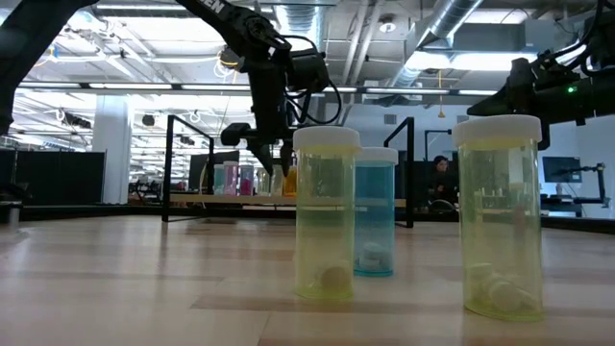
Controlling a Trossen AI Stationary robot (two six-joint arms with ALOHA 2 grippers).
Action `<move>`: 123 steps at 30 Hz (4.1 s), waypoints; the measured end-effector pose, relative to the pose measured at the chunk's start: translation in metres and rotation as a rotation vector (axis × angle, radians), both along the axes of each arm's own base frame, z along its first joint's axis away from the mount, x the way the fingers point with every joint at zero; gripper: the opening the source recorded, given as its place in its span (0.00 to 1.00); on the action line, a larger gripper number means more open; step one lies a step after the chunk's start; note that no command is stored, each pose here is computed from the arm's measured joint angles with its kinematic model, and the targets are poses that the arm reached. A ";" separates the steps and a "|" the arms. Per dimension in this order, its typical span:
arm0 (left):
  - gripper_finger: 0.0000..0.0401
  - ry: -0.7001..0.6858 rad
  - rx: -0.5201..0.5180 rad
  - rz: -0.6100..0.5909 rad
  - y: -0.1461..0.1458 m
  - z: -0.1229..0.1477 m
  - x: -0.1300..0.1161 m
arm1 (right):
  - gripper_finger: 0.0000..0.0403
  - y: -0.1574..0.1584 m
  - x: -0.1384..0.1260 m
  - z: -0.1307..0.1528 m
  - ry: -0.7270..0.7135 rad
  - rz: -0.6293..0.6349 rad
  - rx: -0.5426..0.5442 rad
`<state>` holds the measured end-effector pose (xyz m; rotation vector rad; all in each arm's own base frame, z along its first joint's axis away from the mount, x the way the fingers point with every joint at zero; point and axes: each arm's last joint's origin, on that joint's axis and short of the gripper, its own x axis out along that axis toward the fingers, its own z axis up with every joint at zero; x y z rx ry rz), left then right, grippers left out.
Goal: Pick and place medicine bottles onto shelf by color
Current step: Put the yellow pill bottle on the shelf, then put the blue pill bottle on the shelf
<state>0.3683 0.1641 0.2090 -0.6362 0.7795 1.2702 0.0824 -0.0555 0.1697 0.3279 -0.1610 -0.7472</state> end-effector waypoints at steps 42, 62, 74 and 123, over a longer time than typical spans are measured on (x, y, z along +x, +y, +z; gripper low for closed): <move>0.52 -0.081 -0.166 -0.422 -0.017 0.083 0.022 | 0.62 0.000 0.000 0.000 0.000 0.000 0.000; 0.52 -0.253 -0.061 -0.775 -0.248 0.083 0.056 | 0.62 0.000 0.000 0.000 0.000 0.000 0.000; 0.52 -0.297 0.105 -0.872 -0.329 0.056 0.035 | 0.62 0.000 0.000 0.000 0.000 0.000 0.000; 0.87 -0.145 -0.221 -1.096 -0.301 0.010 0.039 | 0.62 0.000 0.000 0.000 0.000 0.000 0.000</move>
